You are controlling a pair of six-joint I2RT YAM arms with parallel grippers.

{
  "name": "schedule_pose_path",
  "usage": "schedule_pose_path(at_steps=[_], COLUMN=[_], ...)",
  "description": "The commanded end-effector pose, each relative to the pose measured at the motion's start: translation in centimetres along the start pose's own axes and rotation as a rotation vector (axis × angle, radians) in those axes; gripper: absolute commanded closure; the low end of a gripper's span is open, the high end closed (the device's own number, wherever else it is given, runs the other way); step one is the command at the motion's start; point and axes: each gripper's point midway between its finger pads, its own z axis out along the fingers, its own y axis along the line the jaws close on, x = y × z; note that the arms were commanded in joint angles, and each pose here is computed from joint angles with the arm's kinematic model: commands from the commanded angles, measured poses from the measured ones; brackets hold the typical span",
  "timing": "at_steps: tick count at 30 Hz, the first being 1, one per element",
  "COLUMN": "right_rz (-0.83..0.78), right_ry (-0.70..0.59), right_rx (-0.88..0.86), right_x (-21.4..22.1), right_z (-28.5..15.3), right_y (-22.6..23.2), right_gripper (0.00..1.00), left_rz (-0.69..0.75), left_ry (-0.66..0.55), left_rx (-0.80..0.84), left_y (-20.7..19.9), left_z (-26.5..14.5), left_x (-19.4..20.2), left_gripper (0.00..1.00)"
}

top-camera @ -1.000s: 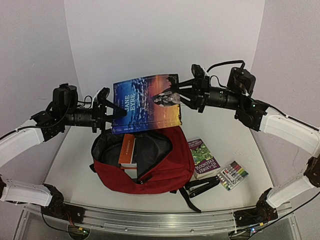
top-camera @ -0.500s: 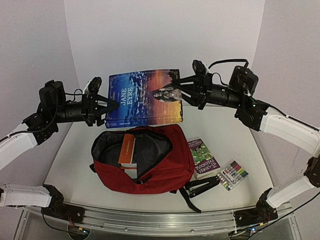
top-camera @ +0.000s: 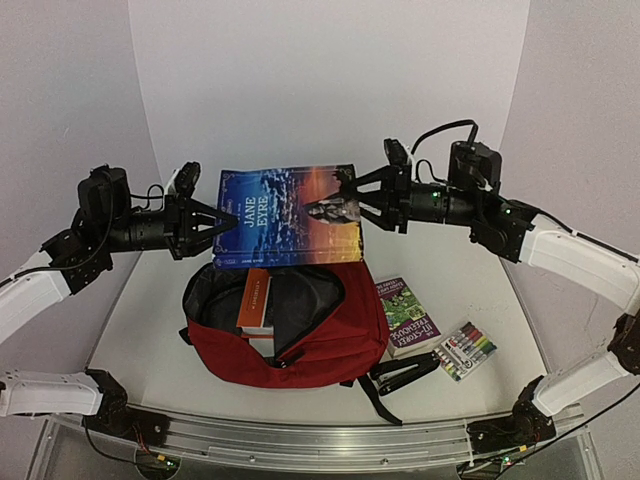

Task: Pack the student bag
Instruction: Pick up the book from the center of the board.

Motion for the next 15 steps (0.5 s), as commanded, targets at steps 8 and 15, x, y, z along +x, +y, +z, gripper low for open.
schedule_pose_path(at_steps=[8, 15], right_rz=[-0.233, -0.202], right_ry=[-0.111, -0.012], right_rx=[0.436, 0.626], right_x=[-1.5, 2.5], right_z=[-3.0, -2.4], right_y=[-6.2, -12.1], right_gripper=[0.03, 0.02], left_rz=[-0.124, -0.135], left_ry=[-0.211, -0.301], left_rx=[-0.29, -0.489], left_y=[5.7, 7.8], left_z=[-3.8, -7.0], left_x=[-2.8, -3.5], left_gripper=[1.0, 1.0])
